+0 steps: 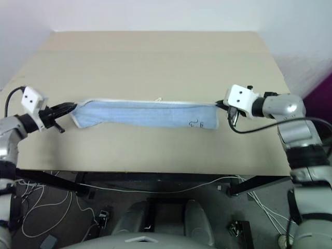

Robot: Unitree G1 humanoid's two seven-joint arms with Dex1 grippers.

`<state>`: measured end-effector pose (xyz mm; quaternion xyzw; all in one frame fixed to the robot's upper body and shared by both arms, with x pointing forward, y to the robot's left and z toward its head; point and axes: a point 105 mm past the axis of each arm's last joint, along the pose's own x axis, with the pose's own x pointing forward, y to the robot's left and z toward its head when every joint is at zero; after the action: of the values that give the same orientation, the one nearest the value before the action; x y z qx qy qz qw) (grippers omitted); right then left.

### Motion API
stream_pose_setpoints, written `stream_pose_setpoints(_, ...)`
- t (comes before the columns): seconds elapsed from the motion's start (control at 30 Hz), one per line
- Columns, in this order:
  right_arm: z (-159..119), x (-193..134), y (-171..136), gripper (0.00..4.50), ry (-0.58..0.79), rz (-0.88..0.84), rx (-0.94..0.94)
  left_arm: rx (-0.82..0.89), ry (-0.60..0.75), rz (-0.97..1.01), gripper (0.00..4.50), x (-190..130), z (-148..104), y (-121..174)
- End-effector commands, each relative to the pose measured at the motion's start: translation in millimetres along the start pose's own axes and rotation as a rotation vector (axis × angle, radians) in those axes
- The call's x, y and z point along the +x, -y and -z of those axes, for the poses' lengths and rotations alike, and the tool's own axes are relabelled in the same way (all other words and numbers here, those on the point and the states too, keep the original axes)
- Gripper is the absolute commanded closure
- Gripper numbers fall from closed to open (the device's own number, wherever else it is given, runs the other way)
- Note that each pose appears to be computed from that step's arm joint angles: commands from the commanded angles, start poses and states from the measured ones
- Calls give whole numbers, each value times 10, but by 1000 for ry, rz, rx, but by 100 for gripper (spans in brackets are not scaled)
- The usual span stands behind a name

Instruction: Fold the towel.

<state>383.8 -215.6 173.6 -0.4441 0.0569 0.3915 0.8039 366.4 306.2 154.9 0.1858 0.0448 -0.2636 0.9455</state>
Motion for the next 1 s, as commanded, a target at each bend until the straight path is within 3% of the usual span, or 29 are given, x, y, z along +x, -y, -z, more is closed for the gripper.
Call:
stream_pose_setpoints(0.03, 129, 63, 91, 445, -44, 30, -24, 70, -26, -8, 450, 27, 15, -38)
stream_pose_setpoints(0.57, 246, 220, 153, 445, -66, 64, -35, 67, -93, 4, 450, 197, 189, 29)
stream_pose_setpoints(0.6, 239, 220, 162, 403, -61, 67, -31, 55, -88, -2, 400, 212, 177, 20)
stream_pose_setpoints(0.87, 237, 150, 235, 142, -51, 103, -24, 39, -42, -64, 143, 229, 67, -89)
stream_pose_setpoints(1.0, 181, -45, 434, 4, -23, 244, -56, 21, 9, -155, 7, 168, -21, -230)
